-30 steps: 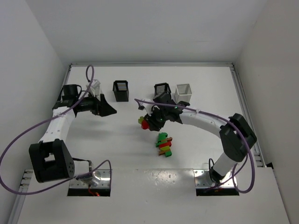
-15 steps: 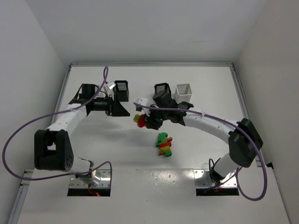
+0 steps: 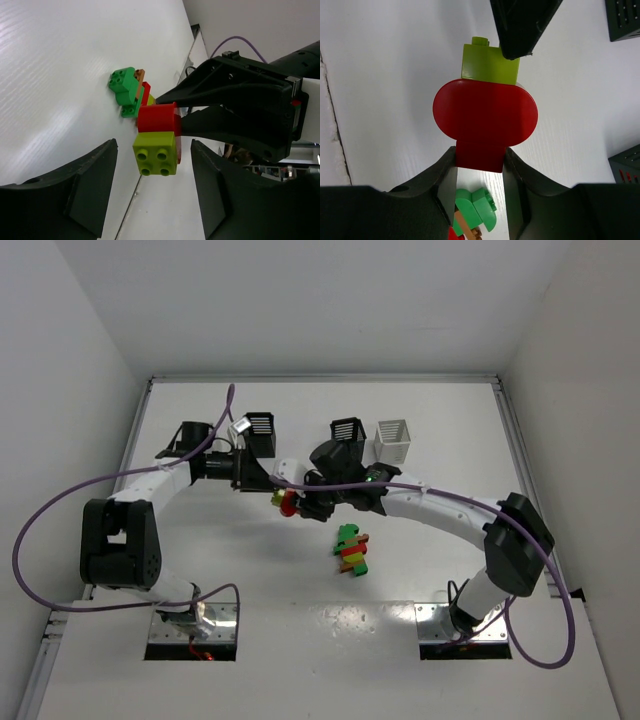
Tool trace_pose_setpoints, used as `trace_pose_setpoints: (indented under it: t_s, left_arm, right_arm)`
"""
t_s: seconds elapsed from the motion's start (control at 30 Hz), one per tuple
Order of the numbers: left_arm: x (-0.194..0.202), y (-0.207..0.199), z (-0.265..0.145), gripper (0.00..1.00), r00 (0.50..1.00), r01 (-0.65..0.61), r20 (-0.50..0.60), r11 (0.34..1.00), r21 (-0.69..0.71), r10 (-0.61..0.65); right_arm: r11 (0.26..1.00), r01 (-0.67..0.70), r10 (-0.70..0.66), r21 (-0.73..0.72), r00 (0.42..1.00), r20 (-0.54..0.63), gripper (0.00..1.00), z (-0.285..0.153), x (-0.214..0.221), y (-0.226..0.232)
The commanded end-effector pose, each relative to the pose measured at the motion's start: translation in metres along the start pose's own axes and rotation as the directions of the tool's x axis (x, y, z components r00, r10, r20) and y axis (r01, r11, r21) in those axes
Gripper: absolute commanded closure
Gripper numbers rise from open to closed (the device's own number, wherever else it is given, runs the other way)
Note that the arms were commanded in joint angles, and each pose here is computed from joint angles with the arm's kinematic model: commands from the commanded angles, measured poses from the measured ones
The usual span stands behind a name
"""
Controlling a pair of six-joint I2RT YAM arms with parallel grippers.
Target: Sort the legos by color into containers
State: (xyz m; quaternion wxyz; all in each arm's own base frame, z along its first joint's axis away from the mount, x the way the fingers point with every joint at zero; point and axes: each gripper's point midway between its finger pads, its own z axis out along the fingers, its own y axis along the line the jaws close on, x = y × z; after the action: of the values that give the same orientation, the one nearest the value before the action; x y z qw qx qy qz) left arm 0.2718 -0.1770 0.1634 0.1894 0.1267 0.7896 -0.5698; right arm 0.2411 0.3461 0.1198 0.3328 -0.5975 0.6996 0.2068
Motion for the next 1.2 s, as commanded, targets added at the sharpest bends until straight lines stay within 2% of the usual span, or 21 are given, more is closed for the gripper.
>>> trace_pose_setpoints:
  t_s: [0.0, 0.13, 0.33, 0.6, 0.7, 1.0, 1.17]
  left_arm:
    - [-0.004, -0.016, 0.000, 0.35, 0.999, -0.038, 0.000, 0.996, 0.075, 0.038]
    - [0.001, -0.018, 0.003, 0.36, 0.999, -0.031, -0.013, 0.996, 0.088, 0.032]
    - [0.003, -0.017, 0.003, 0.36, 1.000, -0.012, -0.014, 0.996, 0.088, 0.013]
    - [0.005, -0.014, 0.004, 0.69, 1.000, -0.022, -0.011, 0.996, 0.088, 0.024]
    - [0.006, -0.015, 0.004, 0.77, 1.000, -0.024, -0.007, 0.996, 0.089, 0.024]
    - [-0.014, 0.000, -0.026, 0.94, 0.993, -0.024, 0.116, 1.000, 0.008, 0.023]
    - [-0.015, -0.002, -0.030, 0.97, 0.990, -0.040, 0.136, 0.999, -0.007, 0.040]
  right_arm:
    - [0.997, 0.045, -0.050, 0.067, 0.997, 0.064, 1.00, 0.001, -0.026, -0.013]
    - [0.992, 0.036, -0.044, 0.125, 0.997, 0.061, 1.00, 0.000, -0.027, -0.024]
    - [0.990, 0.028, -0.037, 0.136, 0.997, 0.067, 1.00, -0.002, -0.030, -0.027]
    - [0.990, 0.020, -0.031, 0.139, 0.997, 0.076, 1.00, -0.005, -0.033, -0.026]
    - [0.991, 0.018, -0.027, 0.135, 0.997, 0.065, 1.00, -0.007, -0.024, -0.022]
    - [0.988, 0.001, -0.002, 0.153, 1.000, 0.007, 1.00, -0.021, 0.020, -0.017]
    - [0.989, -0.009, 0.012, 0.151, 1.000, -0.018, 1.00, -0.025, 0.039, -0.011]
